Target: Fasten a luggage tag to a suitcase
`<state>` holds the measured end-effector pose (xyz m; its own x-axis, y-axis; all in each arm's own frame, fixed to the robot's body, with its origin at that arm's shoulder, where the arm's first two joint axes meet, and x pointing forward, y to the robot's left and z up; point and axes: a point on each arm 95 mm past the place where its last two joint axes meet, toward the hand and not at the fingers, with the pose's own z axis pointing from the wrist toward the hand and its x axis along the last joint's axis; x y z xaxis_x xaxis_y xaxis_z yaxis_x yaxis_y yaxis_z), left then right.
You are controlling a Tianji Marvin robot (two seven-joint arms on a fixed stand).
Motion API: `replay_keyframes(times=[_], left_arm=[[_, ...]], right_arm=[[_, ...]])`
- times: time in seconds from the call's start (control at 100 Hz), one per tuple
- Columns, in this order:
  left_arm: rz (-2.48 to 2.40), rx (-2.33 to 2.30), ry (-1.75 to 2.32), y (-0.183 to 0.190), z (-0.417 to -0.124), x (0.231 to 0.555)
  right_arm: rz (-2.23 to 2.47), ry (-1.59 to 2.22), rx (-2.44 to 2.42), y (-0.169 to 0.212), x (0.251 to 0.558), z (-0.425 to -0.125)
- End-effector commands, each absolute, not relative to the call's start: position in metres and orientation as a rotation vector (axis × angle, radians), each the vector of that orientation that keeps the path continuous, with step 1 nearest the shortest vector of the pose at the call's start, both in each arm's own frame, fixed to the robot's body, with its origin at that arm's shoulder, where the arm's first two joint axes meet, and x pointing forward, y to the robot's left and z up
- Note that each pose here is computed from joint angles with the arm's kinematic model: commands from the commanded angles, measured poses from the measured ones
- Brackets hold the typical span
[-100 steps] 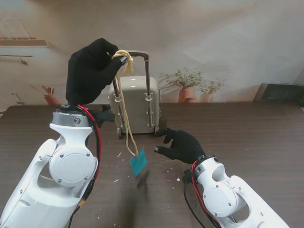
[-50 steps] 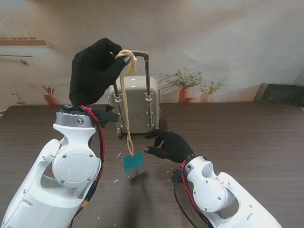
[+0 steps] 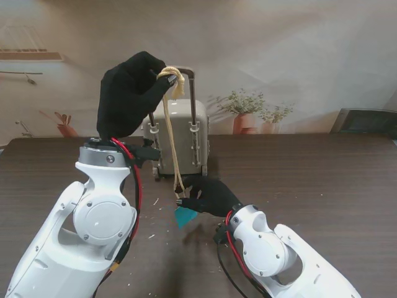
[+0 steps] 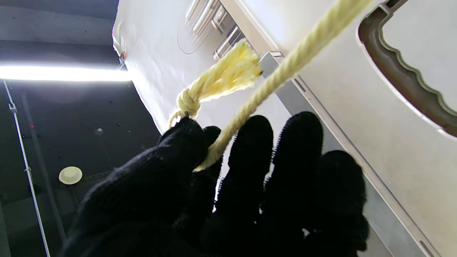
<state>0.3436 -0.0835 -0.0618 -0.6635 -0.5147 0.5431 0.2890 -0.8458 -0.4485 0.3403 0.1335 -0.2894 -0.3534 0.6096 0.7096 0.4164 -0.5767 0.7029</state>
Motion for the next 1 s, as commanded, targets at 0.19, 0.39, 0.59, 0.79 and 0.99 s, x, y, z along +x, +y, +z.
replay_keyframes(times=[0.19,0.39,0.59,0.79,0.99], left_arm=[[-2.469,-0.953,0.458,-0.087,-0.06,0.348],[-2.448,-0.955,0.445,-0.085,-0.059,0.354],[-2.422,-0.921,0.434,-0.081,-0.051,0.36],[-2.396,-0.865,0.424,-0.079,-0.04,0.368],[-2.334,-0.805,0.435,-0.077,-0.027,0.385]], right_arm=[[2.128,1.383,1.786,0.146,0.325,-0.289],[2.198,1.323,1.82,0.149,0.316,-0.28],[2.266,1.171,1.76,0.143,0.31,-0.263],[2.312,1.038,1.651,0.132,0.306,-0.241],[2.324,1.009,1.506,0.121,0.308,-0.216]])
